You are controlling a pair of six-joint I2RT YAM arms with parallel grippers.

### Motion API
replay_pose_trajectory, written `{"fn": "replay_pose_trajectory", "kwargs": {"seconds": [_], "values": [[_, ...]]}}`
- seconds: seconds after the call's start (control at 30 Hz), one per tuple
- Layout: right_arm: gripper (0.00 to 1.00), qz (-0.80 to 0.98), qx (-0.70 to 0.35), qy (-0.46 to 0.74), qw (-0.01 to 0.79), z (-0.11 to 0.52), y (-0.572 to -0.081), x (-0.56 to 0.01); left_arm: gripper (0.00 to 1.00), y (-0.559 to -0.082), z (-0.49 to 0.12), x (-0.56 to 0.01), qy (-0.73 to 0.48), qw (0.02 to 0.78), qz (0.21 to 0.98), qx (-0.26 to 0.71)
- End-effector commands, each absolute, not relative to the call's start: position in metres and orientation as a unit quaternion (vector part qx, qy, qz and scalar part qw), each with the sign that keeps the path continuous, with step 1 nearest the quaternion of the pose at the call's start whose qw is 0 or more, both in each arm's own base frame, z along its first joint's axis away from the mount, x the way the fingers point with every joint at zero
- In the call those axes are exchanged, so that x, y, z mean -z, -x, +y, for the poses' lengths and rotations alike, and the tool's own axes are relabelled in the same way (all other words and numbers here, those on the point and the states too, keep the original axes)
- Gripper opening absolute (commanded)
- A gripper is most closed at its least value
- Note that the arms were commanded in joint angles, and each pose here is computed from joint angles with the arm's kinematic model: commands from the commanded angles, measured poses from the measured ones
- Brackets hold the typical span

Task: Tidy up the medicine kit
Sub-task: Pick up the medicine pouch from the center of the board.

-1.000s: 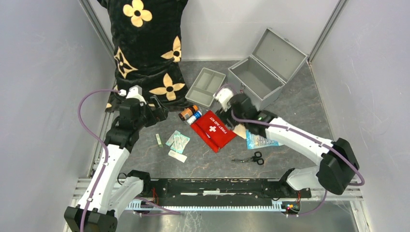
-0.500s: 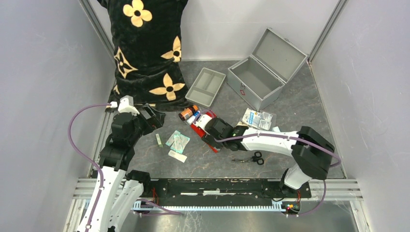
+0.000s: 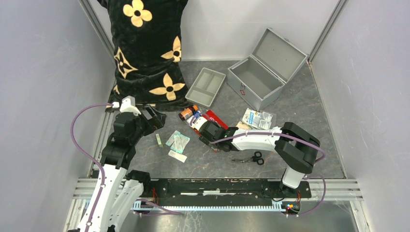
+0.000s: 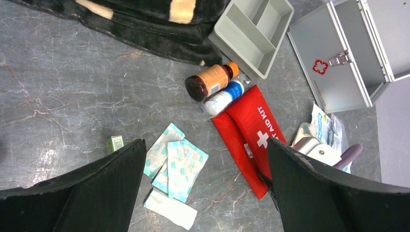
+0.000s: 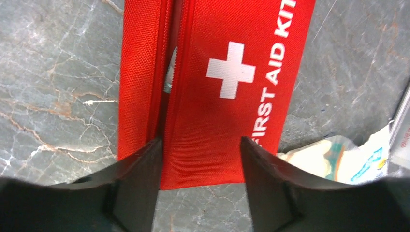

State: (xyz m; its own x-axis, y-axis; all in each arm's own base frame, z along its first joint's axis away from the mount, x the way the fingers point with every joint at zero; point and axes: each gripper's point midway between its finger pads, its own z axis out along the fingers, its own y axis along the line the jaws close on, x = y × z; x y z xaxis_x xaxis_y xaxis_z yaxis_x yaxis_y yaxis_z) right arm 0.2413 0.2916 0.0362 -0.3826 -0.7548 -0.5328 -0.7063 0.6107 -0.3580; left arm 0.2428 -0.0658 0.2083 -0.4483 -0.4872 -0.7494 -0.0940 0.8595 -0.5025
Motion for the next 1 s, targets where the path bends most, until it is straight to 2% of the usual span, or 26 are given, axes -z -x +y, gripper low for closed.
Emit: {"fn": "replay_pose_trajectory", "kwargs": {"seconds": [0.0,0.1,0.27,0.37,0.7,0.97], "values": [[0.57,0.831,0.052,0.419,0.361,0.298,-0.254,-0.040,1.00,-0.246,-0.068,-0.212,0.189,0.498,0.820,0.209],[0.43,0.834,0.058,0.415,0.360,0.294,-0.253,-0.037,1.00,-0.246,-0.068,-0.211,0.189,0.497,0.820,0.209],[0.11,0.839,0.030,0.399,0.369,0.299,-0.250,-0.047,1.00,-0.246,-0.074,-0.214,0.177,0.496,0.821,0.222],[0.00,0.842,0.011,0.389,0.373,0.304,-0.248,-0.055,1.00,-0.246,-0.079,-0.217,0.163,0.495,0.821,0.234],[0.00,0.844,-0.067,0.345,0.405,0.311,-0.242,-0.098,0.97,-0.242,-0.111,-0.223,0.137,0.473,0.809,0.321],[0.00,0.865,-0.147,0.238,0.416,0.301,-0.245,-0.106,0.95,-0.237,-0.149,-0.208,0.137,0.435,0.802,0.386]]}}
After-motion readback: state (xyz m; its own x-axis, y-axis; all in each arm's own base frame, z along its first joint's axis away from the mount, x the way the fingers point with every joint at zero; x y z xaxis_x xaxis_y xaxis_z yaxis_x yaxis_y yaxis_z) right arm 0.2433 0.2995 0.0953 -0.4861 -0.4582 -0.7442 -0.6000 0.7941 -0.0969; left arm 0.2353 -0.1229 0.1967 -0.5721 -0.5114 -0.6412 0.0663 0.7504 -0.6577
